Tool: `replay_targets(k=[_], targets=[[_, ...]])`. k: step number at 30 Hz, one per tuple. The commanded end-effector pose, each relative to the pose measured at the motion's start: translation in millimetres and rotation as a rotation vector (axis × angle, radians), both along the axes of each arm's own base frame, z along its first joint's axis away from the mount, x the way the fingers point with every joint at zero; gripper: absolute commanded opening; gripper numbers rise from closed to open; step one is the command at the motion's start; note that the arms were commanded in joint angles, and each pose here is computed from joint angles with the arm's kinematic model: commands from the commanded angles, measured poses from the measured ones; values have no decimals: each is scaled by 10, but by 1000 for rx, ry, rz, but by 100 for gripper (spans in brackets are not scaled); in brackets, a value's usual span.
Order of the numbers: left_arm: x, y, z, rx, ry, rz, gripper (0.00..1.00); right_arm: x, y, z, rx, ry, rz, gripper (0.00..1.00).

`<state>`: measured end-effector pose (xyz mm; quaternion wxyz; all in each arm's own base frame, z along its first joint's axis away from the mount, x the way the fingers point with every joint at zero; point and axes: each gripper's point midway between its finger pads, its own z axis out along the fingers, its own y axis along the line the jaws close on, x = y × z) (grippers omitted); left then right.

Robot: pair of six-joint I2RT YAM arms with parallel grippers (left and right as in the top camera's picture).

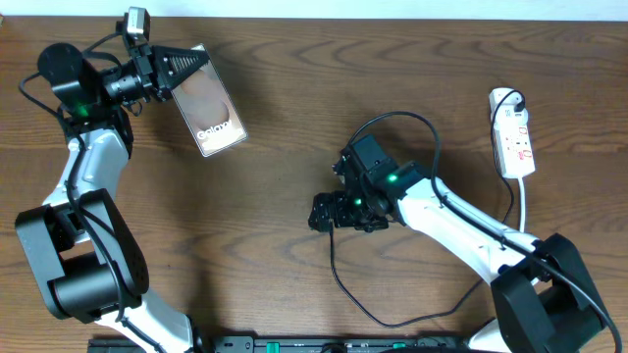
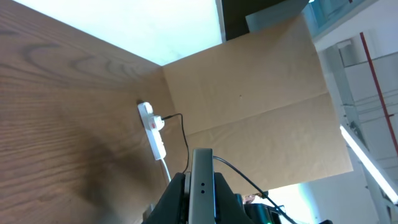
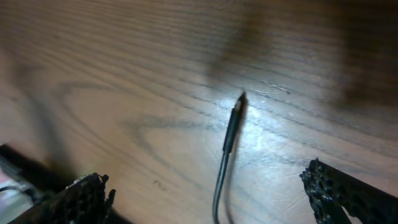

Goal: Plug charger to phone and switch on socket
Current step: 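Move the right gripper down to the black cable's connector end, then close the right gripper on the cable connector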

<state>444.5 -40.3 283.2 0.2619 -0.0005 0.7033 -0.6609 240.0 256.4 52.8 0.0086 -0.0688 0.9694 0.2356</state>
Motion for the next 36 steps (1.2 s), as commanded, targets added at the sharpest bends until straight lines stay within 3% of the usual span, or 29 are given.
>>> replay_targets(k=[1, 9, 19, 26, 29, 33, 36], targets=[[-58, -17, 133, 27, -69, -18, 8, 46, 17, -11, -92, -84, -8, 99], [-58, -17, 133, 27, -69, -18, 7, -133, 131, -155, -174, -73, -47, 98], [-58, -17, 133, 27, -69, -18, 7, -251, 30, -552, -287, 24, -89, 72], [-58, -17, 133, 27, -69, -18, 7, -255, 24, -566, -291, 30, -99, 52], [-58, -17, 133, 27, -69, -18, 7, -253, 25, -566, -291, 30, -99, 35], [-58, -17, 133, 27, -69, -18, 7, -242, 16, -568, -296, 24, -103, 21], [-58, -17, 133, 27, -69, -18, 8, -222, -4, -571, -307, 14, -112, 22]])
